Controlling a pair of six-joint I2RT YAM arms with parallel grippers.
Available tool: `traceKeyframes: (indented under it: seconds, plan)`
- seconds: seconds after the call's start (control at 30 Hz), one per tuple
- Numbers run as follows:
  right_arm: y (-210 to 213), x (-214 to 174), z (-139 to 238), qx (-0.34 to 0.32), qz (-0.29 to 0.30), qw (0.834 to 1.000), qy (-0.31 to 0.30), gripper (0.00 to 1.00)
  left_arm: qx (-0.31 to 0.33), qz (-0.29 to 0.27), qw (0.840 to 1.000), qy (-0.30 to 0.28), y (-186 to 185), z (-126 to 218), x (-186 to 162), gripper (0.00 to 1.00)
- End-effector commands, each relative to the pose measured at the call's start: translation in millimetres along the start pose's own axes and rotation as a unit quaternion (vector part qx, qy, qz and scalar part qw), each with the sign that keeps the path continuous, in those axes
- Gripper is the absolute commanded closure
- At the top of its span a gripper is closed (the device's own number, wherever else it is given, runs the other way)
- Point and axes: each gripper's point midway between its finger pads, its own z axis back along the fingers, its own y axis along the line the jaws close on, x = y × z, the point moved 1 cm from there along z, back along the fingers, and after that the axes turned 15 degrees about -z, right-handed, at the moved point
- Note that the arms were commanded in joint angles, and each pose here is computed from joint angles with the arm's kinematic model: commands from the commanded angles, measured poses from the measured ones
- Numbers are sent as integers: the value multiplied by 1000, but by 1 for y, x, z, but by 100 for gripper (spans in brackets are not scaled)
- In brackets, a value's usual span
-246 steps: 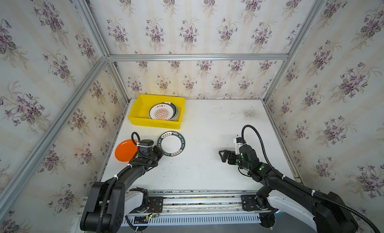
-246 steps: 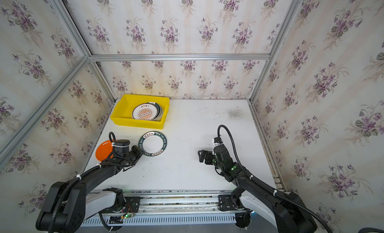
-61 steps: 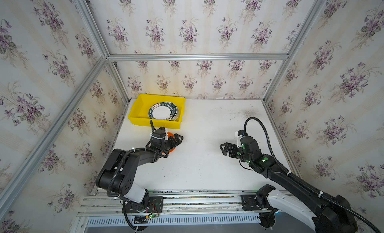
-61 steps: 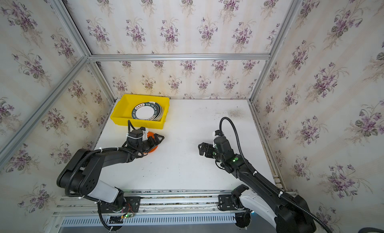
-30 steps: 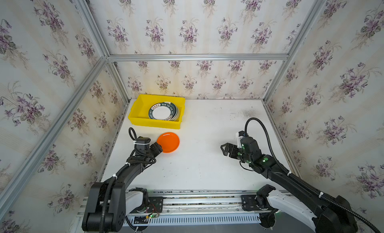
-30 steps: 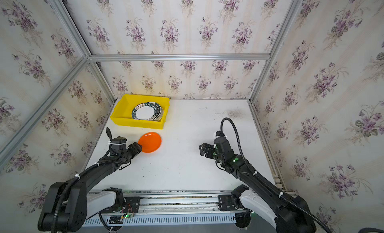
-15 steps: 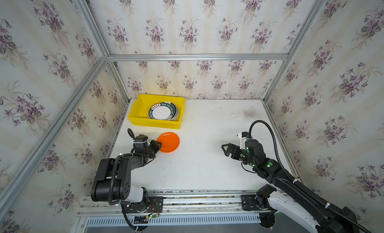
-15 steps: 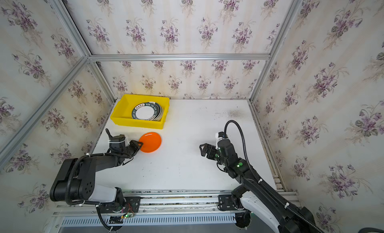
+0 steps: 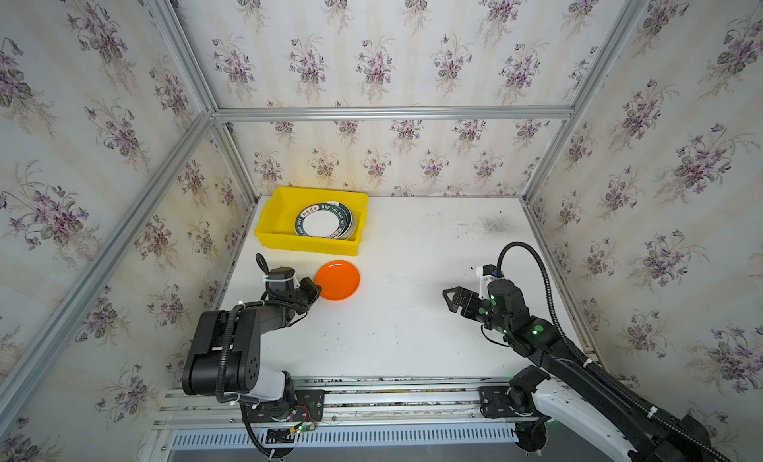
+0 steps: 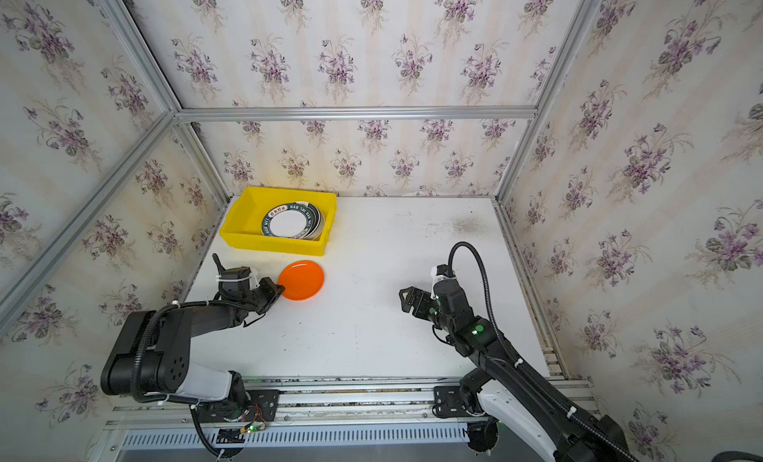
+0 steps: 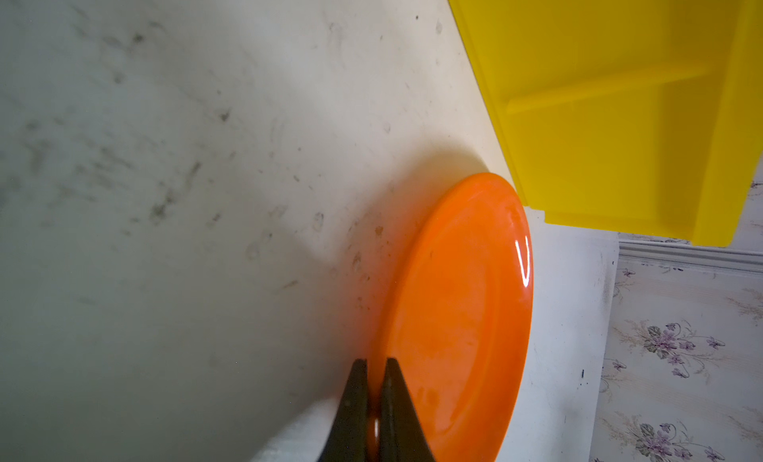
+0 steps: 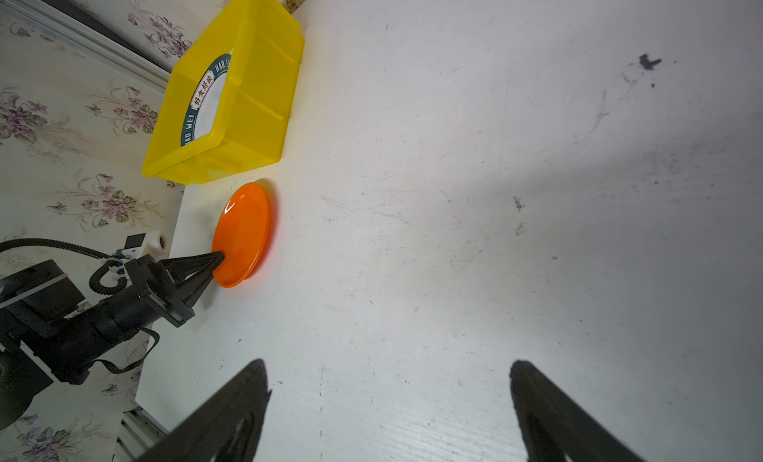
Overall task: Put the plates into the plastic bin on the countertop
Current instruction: 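Grasp the orange plate's rim with the left gripper and tilt it upright, then carry the orange plate with the left gripper into the yellow bin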
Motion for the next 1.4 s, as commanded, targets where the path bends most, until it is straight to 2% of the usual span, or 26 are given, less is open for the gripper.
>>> traceKeyframes:
  seconds: [0.0, 0.23, 0.37, 0.77, 0.9, 1.17, 1.37]
  plan:
    - [1, 4, 0, 0, 1, 1000, -10, 6, -16, -11, 1000, 7, -6, 4, -4, 100]
    - [-6, 2, -5, -7, -5, 1000, -10, 6, -37, -45, 998, 0, -24, 21, 3, 100]
    - [-6, -1, -7, 0, -12, 1000, -7, 6, -58, -54, 997, -26, -44, 37, 13, 100]
    - [-7, 6, 6, -5, 13, 999, -30, 6, -102, -132, 979, -118, -117, 96, 43, 100]
    - [-12, 6, 6, -14, 15, 999, -32, 6, -82, -158, 975, -136, -124, 102, 62, 100]
    - [-19, 1, 0, -18, 0, 1000, -25, 6, -81, -159, 969, -170, -150, 106, 105, 100]
    - [-27, -4, -1, -20, -5, 1000, -24, 6, -5, -162, 965, -207, -140, 98, 147, 100]
